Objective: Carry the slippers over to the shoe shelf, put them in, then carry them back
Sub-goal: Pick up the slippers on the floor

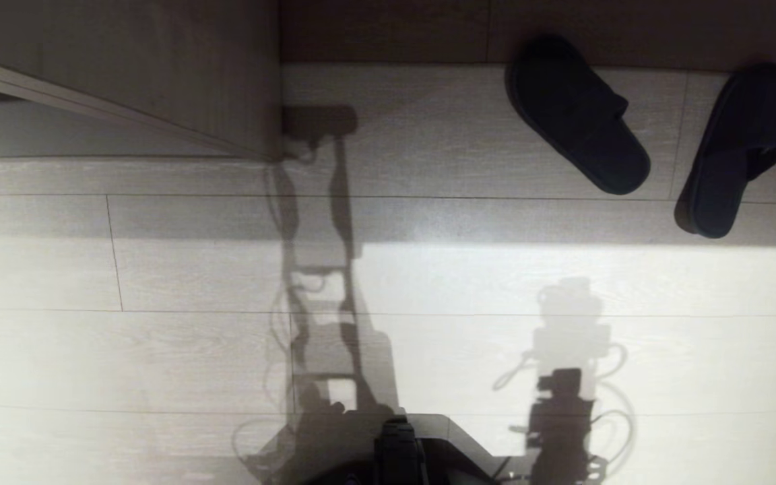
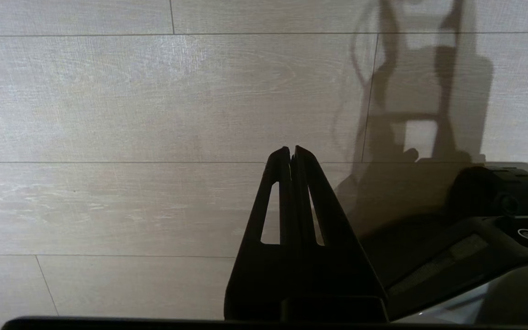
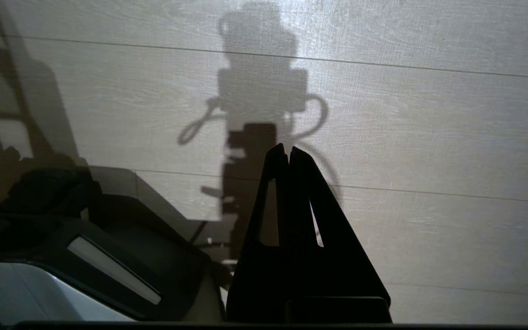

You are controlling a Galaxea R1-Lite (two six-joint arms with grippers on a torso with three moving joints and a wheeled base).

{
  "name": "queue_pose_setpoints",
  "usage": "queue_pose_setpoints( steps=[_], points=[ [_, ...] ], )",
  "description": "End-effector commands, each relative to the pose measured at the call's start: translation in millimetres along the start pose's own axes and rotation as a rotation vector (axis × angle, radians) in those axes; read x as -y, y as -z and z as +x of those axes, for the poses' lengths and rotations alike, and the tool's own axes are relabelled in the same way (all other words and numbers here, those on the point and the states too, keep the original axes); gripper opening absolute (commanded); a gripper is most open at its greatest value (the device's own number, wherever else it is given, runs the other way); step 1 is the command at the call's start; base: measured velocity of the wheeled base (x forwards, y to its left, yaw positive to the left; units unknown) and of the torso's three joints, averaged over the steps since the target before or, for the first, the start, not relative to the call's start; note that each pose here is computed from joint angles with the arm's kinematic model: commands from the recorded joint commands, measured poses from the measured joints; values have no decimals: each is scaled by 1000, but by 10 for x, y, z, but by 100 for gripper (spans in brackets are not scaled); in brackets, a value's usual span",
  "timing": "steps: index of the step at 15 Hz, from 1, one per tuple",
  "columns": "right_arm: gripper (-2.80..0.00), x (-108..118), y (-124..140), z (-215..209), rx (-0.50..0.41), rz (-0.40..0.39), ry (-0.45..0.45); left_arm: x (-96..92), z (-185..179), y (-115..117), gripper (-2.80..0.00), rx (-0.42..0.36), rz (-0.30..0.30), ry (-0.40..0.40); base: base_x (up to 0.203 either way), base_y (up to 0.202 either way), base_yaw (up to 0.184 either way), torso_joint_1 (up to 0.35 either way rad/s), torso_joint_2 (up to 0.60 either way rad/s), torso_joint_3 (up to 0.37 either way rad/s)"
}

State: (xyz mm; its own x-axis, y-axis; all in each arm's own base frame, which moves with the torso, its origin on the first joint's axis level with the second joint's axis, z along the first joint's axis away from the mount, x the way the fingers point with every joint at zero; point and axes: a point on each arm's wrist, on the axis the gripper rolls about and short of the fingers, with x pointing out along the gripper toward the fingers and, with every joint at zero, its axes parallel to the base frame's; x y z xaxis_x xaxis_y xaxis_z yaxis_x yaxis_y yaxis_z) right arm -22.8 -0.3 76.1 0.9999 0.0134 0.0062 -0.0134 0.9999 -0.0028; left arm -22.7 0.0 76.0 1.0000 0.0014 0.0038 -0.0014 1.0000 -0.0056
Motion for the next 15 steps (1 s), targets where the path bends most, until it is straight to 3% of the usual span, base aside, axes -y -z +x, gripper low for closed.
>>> queue_pose_setpoints(
  steps=[1,15],
  points=[
    [-280,0,4,1,-2,0,0,0,-1,0,-280,1,-1,0,0,0,0,-2,2,-65],
    [-280,0,4,1,-2,0,0,0,-1,0,-280,1,-1,0,0,0,0,1,0,-2]
  ],
)
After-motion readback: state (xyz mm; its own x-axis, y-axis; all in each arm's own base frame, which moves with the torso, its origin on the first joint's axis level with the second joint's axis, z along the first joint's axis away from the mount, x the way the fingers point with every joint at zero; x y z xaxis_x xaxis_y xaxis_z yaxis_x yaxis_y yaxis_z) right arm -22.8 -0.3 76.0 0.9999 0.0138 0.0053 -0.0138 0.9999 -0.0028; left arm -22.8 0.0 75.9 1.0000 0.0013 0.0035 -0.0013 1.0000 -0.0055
